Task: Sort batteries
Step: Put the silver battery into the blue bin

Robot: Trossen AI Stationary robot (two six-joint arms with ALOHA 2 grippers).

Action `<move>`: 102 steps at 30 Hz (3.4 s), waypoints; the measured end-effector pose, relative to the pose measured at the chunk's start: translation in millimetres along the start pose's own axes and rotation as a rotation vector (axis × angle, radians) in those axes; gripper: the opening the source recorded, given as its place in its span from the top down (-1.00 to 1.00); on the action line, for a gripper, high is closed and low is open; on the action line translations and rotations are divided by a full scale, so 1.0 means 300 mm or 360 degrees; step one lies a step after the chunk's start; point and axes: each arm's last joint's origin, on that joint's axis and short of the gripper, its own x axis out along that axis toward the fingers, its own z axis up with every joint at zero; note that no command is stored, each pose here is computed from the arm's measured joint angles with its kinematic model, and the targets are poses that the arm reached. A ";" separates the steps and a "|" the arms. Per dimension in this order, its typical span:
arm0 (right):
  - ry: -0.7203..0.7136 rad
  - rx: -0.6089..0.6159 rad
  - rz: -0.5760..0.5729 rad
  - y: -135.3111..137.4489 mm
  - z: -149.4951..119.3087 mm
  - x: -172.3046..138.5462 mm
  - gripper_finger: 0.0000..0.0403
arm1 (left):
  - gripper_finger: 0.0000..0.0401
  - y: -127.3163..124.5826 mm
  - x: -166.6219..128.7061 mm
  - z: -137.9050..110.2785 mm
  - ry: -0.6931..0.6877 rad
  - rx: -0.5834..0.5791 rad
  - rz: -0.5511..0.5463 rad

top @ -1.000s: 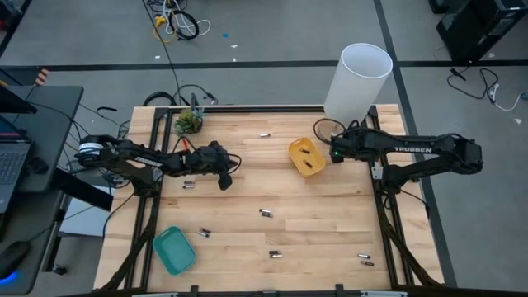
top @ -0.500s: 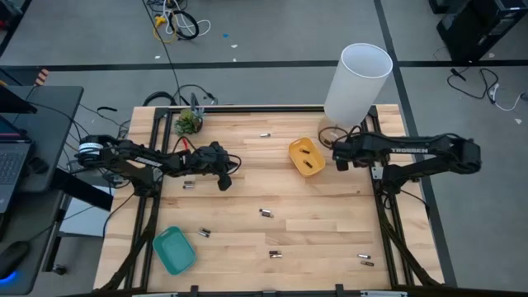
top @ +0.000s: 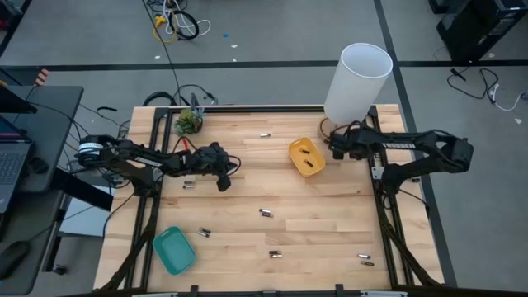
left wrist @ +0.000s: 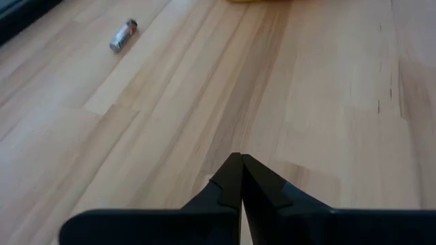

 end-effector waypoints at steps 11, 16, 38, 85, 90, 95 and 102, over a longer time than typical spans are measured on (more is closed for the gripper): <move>-0.0159 -0.0092 -0.0068 0.016 0.103 0.078 1.00 | 0.92 -0.024 -0.003 -0.010 0.0038 0.0074 -0.0016; -0.0080 -0.0127 -0.0084 0.028 0.109 0.114 1.00 | 0.92 -0.026 -0.003 -0.011 0.0038 0.0076 -0.0016; -0.0674 -0.0119 0.0213 0.042 -0.099 -0.101 1.00 | 0.92 -0.025 -0.004 -0.020 0.0086 0.0017 -0.0006; -0.0323 -0.0332 -0.0174 -0.101 0.023 0.163 1.00 | 0.92 -0.045 -0.006 0.018 -0.0114 0.0081 0.0018; -0.0326 -0.0434 -0.0132 -0.100 0.052 0.174 1.00 | 0.92 -0.044 -0.006 0.011 -0.0082 0.0084 0.0021; -0.0342 -0.0443 -0.0095 -0.097 0.069 0.178 1.00 | 0.92 -0.044 -0.006 0.012 -0.0088 0.0081 0.0020; -0.0366 -0.0446 -0.0079 -0.093 0.076 0.178 1.00 | 0.92 -0.045 -0.007 0.024 -0.0146 0.0071 0.0016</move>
